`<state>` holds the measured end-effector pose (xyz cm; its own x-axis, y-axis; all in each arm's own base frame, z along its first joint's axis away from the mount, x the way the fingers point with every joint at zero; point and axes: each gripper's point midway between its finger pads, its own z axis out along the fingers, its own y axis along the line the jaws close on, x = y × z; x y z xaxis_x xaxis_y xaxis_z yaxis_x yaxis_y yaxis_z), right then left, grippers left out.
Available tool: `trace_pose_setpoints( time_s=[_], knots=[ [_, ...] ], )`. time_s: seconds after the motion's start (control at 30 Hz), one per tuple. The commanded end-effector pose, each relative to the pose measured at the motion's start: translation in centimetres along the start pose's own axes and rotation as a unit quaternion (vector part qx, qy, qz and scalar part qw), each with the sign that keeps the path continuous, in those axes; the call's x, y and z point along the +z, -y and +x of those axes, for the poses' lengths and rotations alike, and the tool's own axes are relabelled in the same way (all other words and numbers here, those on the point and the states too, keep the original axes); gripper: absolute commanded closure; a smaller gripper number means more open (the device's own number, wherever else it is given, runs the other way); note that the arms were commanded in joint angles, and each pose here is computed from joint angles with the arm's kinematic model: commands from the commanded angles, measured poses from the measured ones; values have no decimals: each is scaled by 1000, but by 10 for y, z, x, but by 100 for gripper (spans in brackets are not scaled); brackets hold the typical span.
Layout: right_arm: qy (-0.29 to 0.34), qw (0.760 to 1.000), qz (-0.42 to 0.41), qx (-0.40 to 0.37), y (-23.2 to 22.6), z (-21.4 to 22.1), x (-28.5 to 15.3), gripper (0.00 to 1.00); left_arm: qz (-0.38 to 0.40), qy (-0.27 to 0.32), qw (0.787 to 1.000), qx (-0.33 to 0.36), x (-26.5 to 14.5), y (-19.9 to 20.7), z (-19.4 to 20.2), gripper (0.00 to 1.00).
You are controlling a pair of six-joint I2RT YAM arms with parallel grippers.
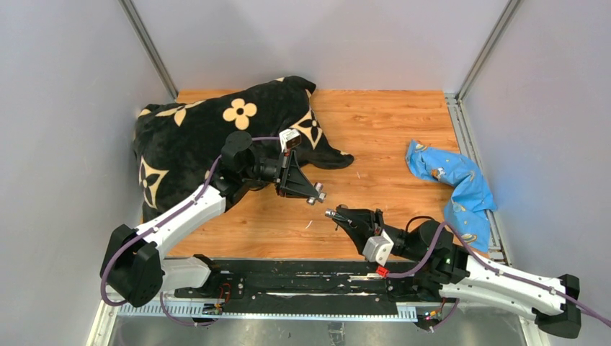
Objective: Install the water faucets
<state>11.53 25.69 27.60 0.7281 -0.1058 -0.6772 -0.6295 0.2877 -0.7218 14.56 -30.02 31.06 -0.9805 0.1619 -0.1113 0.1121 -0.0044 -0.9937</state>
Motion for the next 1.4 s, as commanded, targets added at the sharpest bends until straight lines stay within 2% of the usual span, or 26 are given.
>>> trace_pose_setpoints(
  time_s=[0.0,0.63,1.37],
  knots=[
    [42,993,74,-86,47,-38,0,99,20,-12,1000,21,-4,12,5,100],
    [56,988,84,-115,59,-51,9,100,21,-25,999,22,-7,11,13,100],
    [35,995,50,-83,40,-35,24,99,22,-24,998,46,-11,8,23,100]
  ],
)
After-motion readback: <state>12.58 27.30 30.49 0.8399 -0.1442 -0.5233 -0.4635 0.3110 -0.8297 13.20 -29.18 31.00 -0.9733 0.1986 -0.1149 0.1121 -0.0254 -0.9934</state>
